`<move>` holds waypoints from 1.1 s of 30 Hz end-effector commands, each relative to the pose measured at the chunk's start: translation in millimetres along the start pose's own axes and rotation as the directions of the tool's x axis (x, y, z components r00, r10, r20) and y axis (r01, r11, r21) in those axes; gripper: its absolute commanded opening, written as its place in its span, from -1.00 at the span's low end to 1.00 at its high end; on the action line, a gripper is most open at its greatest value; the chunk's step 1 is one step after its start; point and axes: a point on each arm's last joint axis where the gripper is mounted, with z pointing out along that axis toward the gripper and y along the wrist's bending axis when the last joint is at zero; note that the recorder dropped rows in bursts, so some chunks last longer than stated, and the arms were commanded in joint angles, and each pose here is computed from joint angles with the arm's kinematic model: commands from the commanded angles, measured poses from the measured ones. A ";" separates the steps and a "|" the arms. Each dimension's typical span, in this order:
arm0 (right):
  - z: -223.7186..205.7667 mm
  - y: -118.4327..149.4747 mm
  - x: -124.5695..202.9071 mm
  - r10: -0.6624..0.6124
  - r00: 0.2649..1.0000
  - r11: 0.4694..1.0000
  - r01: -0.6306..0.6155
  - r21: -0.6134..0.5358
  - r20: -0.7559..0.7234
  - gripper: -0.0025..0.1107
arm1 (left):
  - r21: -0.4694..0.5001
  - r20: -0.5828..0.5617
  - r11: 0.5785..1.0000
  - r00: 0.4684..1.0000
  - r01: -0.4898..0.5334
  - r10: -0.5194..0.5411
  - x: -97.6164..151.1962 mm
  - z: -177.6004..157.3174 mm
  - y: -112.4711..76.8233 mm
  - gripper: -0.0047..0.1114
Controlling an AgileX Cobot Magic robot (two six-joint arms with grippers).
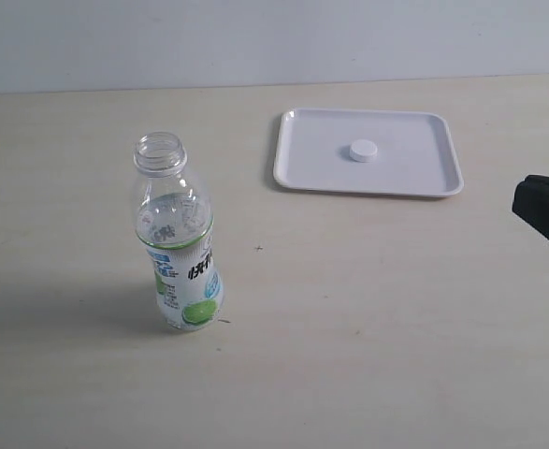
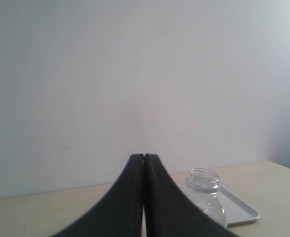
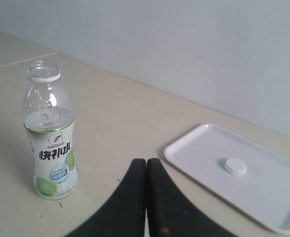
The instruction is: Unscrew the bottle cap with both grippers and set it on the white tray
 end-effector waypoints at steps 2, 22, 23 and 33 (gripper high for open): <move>-0.3 -0.2 1.2 0.006 1.000 1.000 -0.006 0.005 0.000 -0.96 | 0.008 0.009 1.000 1.000 0.003 -0.003 -0.9 -0.5 -0.9 -0.92; -0.3 -0.2 1.2 0.006 1.000 1.000 -0.006 0.005 0.000 -0.96 | -0.229 -0.399 0.965 0.917 -0.125 0.024 40.2 -10.9 24.0 -0.92; -0.3 -0.2 1.2 0.006 1.000 1.000 -0.006 0.005 0.000 -0.96 | -0.228 -0.408 0.965 0.913 -0.126 0.023 43.3 -11.3 24.3 -0.92; -0.3 -0.2 1.2 0.006 1.000 1.000 -0.006 0.005 0.000 -0.96 | -0.311 -0.443 0.944 0.896 -0.111 -0.041 47.6 -14.5 27.7 -0.92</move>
